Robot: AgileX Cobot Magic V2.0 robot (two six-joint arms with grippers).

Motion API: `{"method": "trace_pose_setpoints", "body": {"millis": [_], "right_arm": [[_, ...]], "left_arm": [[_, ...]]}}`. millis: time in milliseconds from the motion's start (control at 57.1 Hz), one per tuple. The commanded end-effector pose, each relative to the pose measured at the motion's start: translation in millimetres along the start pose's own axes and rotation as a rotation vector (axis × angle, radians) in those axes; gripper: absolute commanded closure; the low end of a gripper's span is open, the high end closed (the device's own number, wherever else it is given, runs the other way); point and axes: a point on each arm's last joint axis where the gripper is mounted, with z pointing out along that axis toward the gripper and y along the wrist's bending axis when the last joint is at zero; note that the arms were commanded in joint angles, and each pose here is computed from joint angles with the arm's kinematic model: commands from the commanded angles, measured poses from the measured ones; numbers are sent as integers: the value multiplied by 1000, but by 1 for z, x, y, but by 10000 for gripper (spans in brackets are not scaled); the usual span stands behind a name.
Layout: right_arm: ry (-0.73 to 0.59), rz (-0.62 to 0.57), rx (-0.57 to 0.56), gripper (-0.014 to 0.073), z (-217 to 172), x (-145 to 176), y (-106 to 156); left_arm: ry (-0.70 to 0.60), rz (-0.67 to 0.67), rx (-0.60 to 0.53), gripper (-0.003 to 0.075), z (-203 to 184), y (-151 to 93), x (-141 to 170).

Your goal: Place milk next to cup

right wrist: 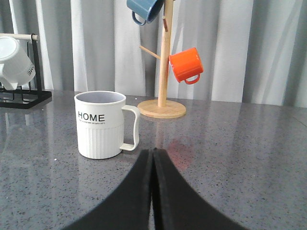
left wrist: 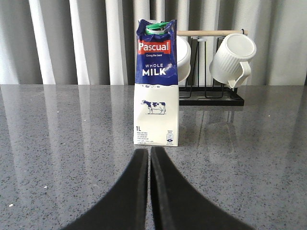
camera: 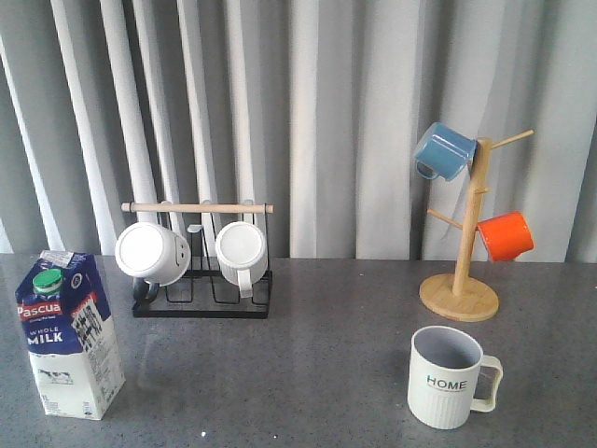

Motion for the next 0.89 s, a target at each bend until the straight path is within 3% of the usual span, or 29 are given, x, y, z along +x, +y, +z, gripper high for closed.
{"method": "trace_pose_setpoints", "body": {"millis": [0,105,210,332,490,630,770,875], "right_arm": [[-135,-7,8,603,-2,-10,0],[-271,51,3,603,-4,-22,-1],[-471,248,-20,603,-11,-43,-3],[-557,226,-41,603,-19,-71,-2],[-347,84,-32,603,1,-98,1],[-109,95,-17,603,51,-109,0],[1,101,-18,603,97,-108,0],[17,108,-24,603,116,-100,1]], "left_arm": [[-103,-10,7,727,-3,-1,-14],[-127,-13,9,727,-3,-1,-17],[-275,-151,35,727,-6,-2,-33],[-473,-312,98,727,-14,-2,-57],[-477,-240,84,727,-10,-5,-112],[-319,-217,53,727,43,-7,-158],[-144,-231,31,727,110,-8,-164],[-25,-230,14,727,139,-8,-155]]}}
